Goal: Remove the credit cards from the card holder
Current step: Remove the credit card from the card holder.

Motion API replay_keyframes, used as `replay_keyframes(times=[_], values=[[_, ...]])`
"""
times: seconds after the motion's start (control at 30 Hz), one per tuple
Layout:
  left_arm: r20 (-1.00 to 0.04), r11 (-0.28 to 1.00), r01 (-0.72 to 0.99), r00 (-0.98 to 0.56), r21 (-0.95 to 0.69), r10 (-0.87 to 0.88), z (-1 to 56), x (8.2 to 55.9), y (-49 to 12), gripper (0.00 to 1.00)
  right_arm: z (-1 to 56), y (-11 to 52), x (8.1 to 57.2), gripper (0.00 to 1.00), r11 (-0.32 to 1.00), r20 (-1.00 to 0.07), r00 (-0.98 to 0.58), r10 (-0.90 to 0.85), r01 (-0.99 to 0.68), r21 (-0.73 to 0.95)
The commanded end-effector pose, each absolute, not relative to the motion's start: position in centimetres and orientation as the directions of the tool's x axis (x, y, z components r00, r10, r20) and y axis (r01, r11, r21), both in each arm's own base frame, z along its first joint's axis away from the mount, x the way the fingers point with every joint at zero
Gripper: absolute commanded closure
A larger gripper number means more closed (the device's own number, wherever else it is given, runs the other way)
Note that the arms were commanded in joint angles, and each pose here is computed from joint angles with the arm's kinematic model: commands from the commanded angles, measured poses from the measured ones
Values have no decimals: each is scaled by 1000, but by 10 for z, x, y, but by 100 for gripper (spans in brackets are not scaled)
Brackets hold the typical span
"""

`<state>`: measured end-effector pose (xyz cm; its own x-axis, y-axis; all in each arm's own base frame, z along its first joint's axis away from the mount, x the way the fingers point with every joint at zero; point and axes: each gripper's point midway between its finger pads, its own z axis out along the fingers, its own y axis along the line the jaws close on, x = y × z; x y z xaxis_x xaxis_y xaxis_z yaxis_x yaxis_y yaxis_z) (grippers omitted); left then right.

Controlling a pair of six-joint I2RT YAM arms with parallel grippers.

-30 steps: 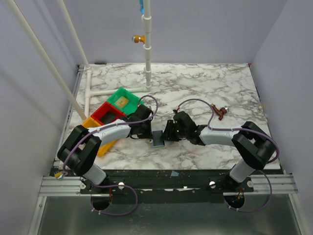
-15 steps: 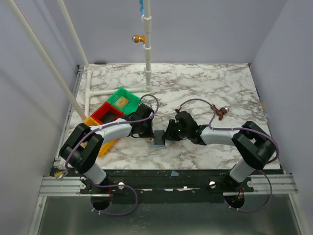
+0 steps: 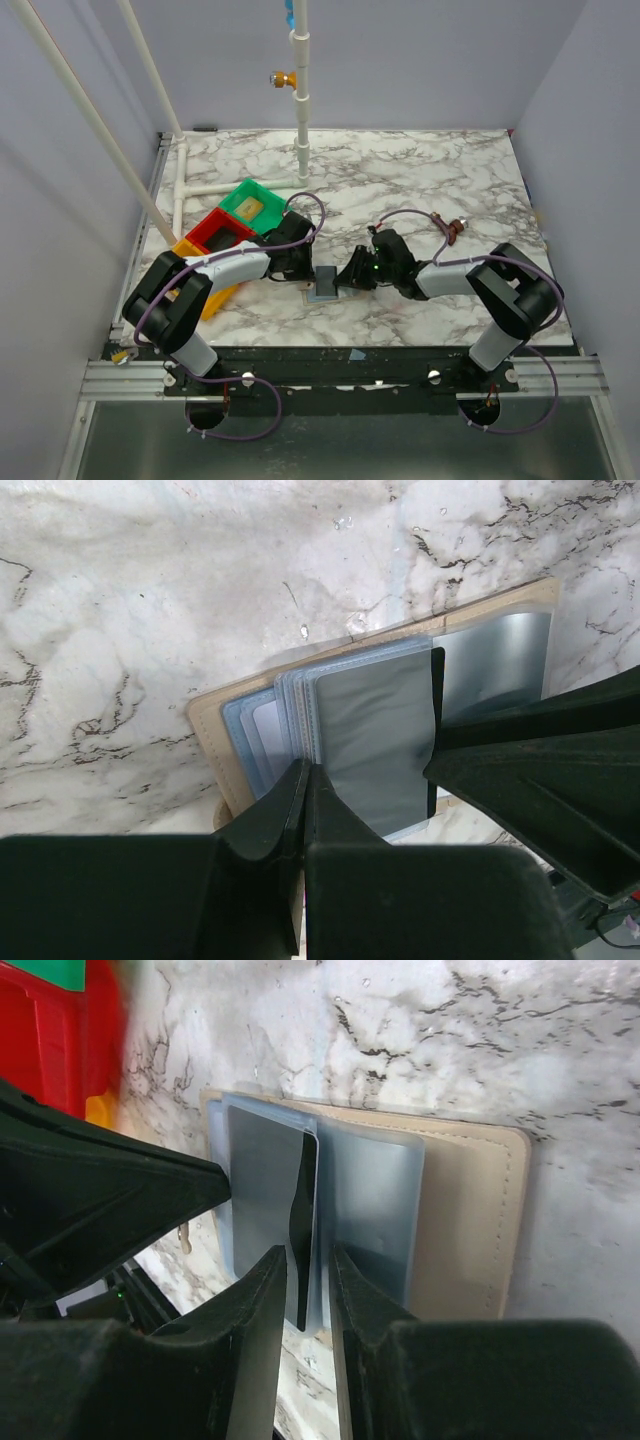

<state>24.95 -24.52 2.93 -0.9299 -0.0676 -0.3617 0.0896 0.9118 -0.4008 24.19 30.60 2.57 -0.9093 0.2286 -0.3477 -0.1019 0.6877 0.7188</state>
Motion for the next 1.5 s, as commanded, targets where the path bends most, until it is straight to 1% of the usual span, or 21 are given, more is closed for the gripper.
replay_keyframes(times=[0.0, 0.2, 0.5, 0.57, 0.6, 0.73, 0.8, 1.0, 1.1, 1.27, 1.37, 1.47], values=[[-300, 939, 58, -953, -338, -49, 0, 236, -233, 100, 19, 313, 233, 74, 644, -288, -931, 225, -79, 761], [-292, 940, 52, -955, -336, -51, -2, 235, -233, 100, 16, 302, 237, 85, 661, -293, -917, 270, -45, 749], [-276, 940, 42, -959, -339, -57, -5, 233, -233, 100, 15, 289, 240, 92, 676, -303, -906, 297, -24, 737], [-276, 940, 42, -960, -339, -56, -5, 233, -233, 100, 15, 290, 239, 92, 670, -299, -910, 288, -31, 741], [-277, 939, 42, -959, -341, -58, -4, 234, -233, 100, 16, 292, 238, 90, 664, -297, -912, 283, -37, 747], [-276, 939, 46, -960, -341, -53, -4, 234, -234, 100, 19, 295, 239, 72, 647, -289, -914, 284, -40, 761], [-275, 940, 44, -960, -339, -54, -5, 234, -234, 100, 20, 295, 240, 68, 640, -286, -912, 292, -36, 768], [-275, 939, 47, -960, -341, -52, -4, 234, -234, 100, 15, 297, 241, 70, 621, -255, -920, 299, -16, 784], [-273, 939, 46, -961, -341, -52, -5, 233, -234, 100, 12, 298, 241, 73, 614, -240, -923, 302, -4, 790], [-270, 939, 47, -962, -341, -50, -7, 233, -234, 100, 8, 299, 240, 74, 611, -228, -926, 300, 3, 792], [-270, 938, 46, -961, -343, -52, -7, 234, -235, 100, 9, 300, 239, 77, 601, -222, -927, 303, 5, 799], [-268, 938, 45, -962, -344, -52, -7, 234, -235, 100, 9, 302, 238, 78, 587, -207, -930, 303, 11, 809]])
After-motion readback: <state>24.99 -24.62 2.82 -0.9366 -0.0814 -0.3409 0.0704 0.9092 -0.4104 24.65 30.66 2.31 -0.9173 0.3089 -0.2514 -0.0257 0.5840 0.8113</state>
